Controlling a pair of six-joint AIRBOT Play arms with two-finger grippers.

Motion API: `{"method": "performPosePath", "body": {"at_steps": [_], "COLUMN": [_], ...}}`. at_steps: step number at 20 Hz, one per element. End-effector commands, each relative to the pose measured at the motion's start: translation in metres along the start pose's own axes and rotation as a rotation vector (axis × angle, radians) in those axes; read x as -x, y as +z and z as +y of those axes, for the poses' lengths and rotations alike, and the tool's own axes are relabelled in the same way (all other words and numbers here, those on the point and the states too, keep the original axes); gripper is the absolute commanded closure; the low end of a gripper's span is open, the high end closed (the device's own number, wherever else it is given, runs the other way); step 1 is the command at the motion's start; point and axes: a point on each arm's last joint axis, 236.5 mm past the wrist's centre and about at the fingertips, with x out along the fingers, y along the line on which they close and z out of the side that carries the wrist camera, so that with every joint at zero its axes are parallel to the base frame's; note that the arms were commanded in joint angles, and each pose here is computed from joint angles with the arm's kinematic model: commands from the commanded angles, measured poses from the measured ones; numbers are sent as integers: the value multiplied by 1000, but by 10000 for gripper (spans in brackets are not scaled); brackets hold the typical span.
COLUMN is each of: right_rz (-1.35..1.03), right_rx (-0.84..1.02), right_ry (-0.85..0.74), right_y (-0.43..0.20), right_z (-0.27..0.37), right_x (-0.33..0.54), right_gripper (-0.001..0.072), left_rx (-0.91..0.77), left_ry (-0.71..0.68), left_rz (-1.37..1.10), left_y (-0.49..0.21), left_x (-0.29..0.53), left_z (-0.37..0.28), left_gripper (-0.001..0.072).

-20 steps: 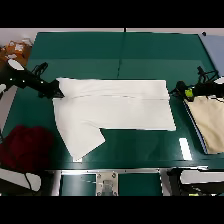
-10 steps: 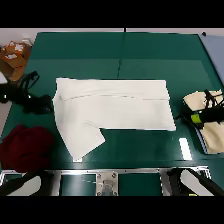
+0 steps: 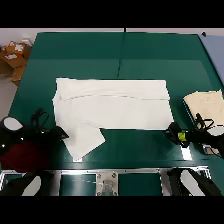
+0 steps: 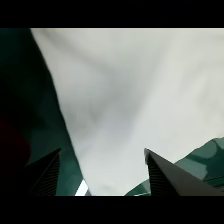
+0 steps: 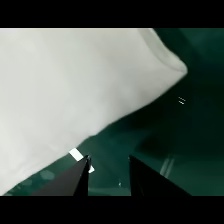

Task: Fold the shirts.

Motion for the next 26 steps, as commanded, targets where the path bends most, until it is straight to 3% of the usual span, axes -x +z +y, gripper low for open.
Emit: {"method": "performPosePath", "body": {"at_steps": [1, 2, 6, 7, 8, 9, 10, 11, 14, 17, 20, 22, 26], "right_rz": [-56, -61, -91, -100, -110, -118, -110, -93, -22, 11, -30, -63, -175], "right_rx": [-76, -96, -90, -78, -54, -12, 25, 60, 163, 235, 273, 302, 336], "right_ry": [28, 43, 68, 76, 85, 91, 95, 91, 15, -91, -183, -179, -105], "right_y": [14, 17, 29, 34, 38, 42, 41, 39, 26, 14, 14, 13, 37], "right_z": [0, 4, 23, 29, 35, 40, 44, 45, 33, 11, -6, -1, 36], "right_x": [-17, -20, -29, -27, -23, -20, -18, -16, -11, 1, 25, 39, 65], "right_gripper": [380, 351, 353, 363, 413, 600, 683, 696, 698, 697, 698, 698, 698], "left_rx": [42, 45, 67, 61, 35, -14, -53, -73, -199, -277, -334, -348, -357], "left_ry": [-81, -78, -93, -114, -149, -194, -232, -258, -276, -212, -128, -76, -112], "left_rz": [-119, -135, -203, -207, -214, -229, -241, -242, -169, -42, -64, -129, -293], "left_y": [14, 18, 34, 36, 37, 40, 42, 42, 33, 10, -1, 5, 44], "left_x": [-18, -18, -15, -14, -14, -11, -8, -5, 13, 29, 57, 77, 104], "left_z": [-3, -2, -5, -9, -18, -29, -40, -47, -68, -66, -62, -63, -90], "left_gripper": [106, 106, 107, 218, 579, 683, 683, 684, 685, 685, 686, 685, 686]}}
